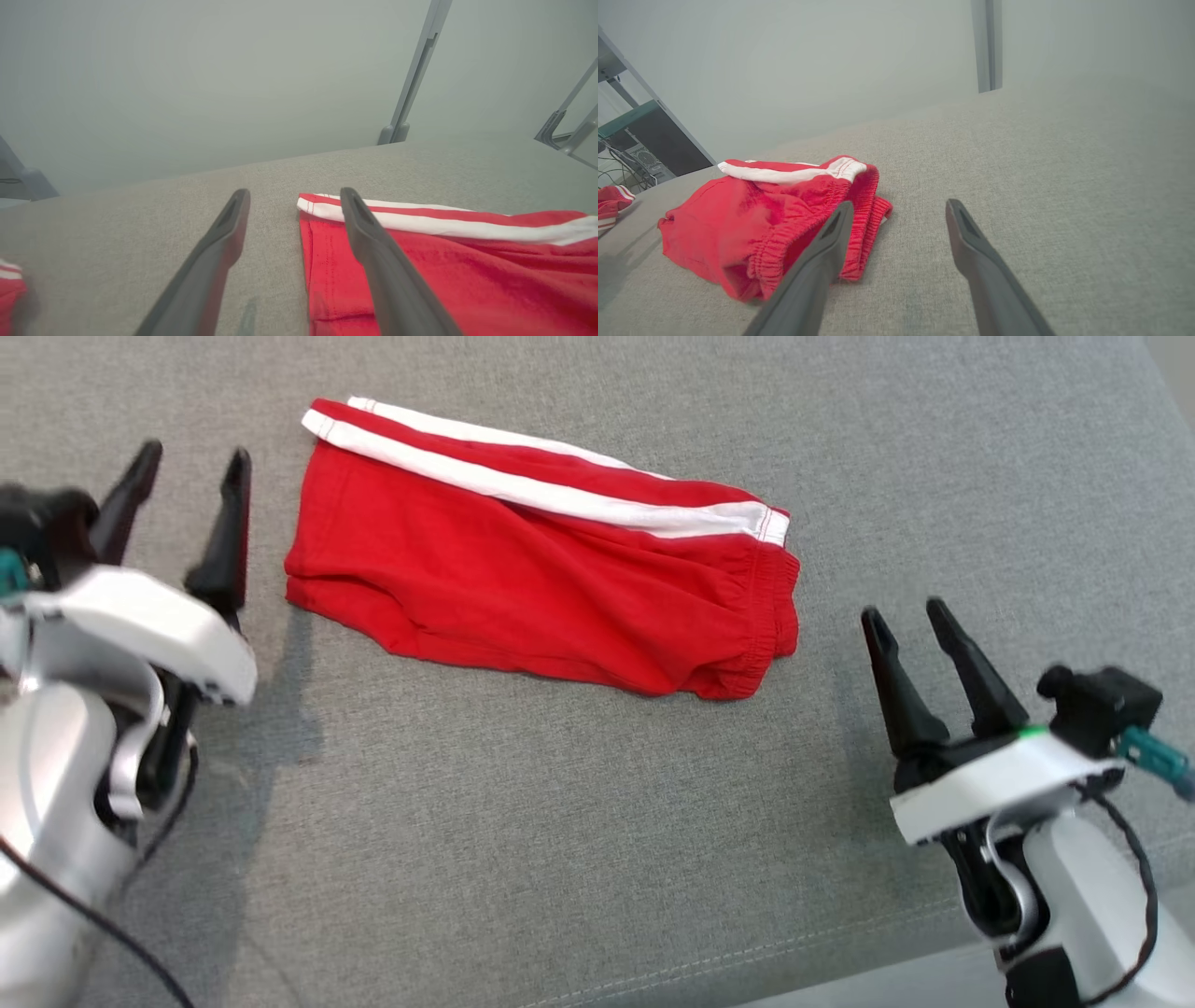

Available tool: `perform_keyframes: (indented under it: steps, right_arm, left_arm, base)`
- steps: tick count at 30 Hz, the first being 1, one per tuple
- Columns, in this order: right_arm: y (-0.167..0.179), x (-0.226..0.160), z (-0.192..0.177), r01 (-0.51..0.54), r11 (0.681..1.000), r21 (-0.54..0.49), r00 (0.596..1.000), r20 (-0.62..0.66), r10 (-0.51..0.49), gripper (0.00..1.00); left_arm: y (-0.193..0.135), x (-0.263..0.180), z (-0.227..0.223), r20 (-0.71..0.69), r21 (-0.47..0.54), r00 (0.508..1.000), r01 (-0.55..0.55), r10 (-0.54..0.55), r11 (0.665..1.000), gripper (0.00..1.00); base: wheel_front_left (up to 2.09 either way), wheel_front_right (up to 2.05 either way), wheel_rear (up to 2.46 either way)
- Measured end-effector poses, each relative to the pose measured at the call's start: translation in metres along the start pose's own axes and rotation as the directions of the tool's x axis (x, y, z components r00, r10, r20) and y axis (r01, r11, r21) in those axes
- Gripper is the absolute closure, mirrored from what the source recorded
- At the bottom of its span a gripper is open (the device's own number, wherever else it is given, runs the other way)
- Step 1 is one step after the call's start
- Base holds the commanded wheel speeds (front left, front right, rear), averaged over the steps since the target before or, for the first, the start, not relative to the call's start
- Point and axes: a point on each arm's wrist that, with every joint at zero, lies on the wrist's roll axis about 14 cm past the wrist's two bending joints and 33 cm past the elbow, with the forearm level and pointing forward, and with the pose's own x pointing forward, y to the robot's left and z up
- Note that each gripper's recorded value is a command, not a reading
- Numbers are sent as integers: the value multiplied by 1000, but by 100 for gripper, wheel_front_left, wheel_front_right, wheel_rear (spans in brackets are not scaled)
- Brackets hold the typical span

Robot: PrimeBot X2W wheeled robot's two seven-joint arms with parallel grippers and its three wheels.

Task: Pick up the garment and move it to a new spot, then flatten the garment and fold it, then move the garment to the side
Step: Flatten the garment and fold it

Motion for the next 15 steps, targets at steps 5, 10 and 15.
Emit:
perform_keyframes:
  steps: [5,10,15]
  right_arm:
    - [2,-24,-12,49,998,35,999,-2,-49,0]
    - [-1,-36,-14,90,994,62,996,8,-91,0]
    - [1,-39,-14,103,991,85,994,17,-105,0]
  left_arm:
    - [0,-40,-4,9,-18,999,-46,46,999,0]
    - [-2,-59,-3,13,-16,998,-57,57,998,0]
    - [-10,-59,-11,-39,-37,999,-33,32,999,0]
  base:
    - [0,0,0]
    - [0,0,0]
    - [0,0,0]
